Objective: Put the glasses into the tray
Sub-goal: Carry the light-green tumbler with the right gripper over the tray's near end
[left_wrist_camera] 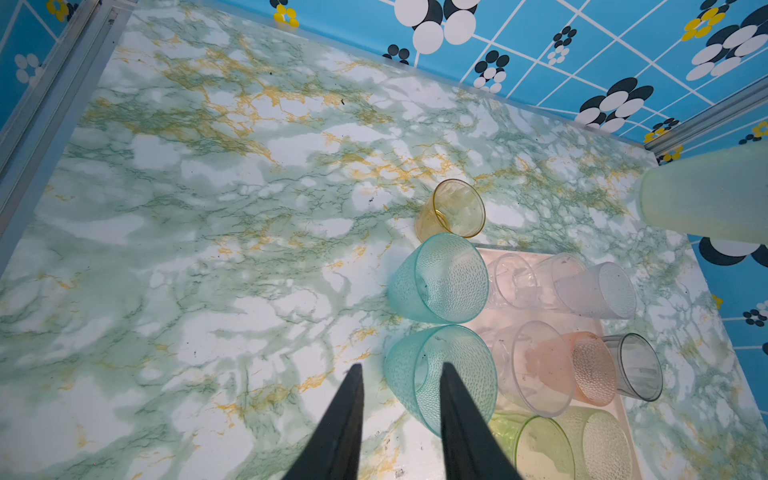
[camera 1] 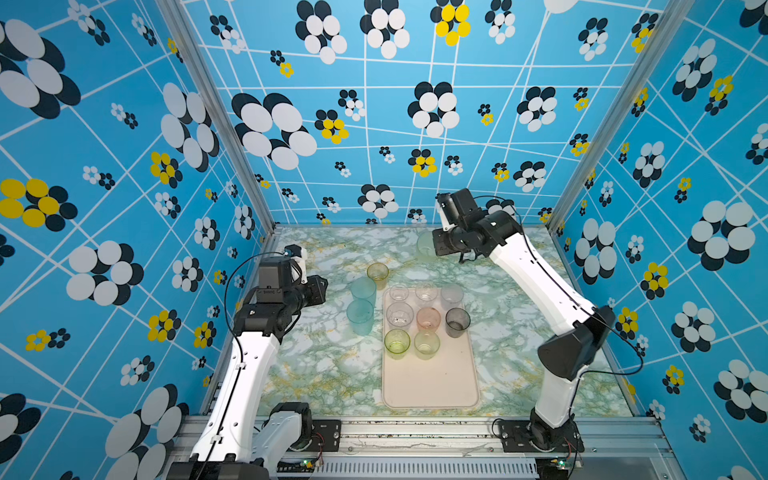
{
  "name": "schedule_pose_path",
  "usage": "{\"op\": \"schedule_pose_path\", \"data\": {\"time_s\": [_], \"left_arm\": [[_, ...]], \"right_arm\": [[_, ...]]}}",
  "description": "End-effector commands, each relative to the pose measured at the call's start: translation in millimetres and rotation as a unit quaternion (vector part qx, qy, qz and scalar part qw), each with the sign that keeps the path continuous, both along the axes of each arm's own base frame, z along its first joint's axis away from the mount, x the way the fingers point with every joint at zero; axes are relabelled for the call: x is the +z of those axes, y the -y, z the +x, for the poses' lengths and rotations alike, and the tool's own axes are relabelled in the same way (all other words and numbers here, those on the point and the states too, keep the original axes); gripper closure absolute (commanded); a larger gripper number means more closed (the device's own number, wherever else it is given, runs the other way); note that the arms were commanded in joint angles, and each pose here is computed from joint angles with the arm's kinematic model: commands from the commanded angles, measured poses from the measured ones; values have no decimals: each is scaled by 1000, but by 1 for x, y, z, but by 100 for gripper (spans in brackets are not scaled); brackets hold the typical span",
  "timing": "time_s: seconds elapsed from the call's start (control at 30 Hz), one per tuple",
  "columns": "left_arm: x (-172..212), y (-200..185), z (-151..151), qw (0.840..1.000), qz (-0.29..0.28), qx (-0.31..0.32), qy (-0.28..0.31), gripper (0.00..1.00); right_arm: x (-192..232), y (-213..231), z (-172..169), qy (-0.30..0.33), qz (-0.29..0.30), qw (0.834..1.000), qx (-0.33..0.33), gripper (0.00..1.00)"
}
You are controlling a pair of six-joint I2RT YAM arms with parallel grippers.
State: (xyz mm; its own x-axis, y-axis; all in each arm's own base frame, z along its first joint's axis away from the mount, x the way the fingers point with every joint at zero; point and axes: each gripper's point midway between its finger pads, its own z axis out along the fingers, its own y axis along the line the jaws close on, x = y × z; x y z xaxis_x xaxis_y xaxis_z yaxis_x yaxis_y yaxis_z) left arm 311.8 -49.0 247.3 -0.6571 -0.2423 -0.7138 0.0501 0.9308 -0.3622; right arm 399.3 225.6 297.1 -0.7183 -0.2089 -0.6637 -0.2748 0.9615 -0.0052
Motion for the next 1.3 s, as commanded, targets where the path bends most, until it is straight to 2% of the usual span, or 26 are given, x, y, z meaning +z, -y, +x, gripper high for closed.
{"op": "schedule_pose_path", "data": {"time_s": [0.0,0.23,0.37,0.53,0.8,0.97,1.27], "left_arm": [[-3,3,-5,1000,16,-5,-10,66],[4,9,1,1000,22,-11,-10,66],[7,9,3,999,33,-9,-11,66],[9,16,4,999,43,-14,-14,66],[9,30,7,998,54,-29,-19,66],[9,34,11,998,54,-34,-22,66],[7,38,16,998,50,-38,-26,65]], "right_arm": [[0,22,-31,-8,-8,1000,2,99],[-26,82,-109,-56,-84,995,-26,99],[-44,96,-147,-78,-75,994,-34,99],[-73,97,-176,-107,-62,992,-37,99],[-119,76,-194,-134,-41,989,-38,99],[-140,71,-194,-138,-13,989,-55,99],[-162,71,-188,-133,-6,988,-84,99]]}}
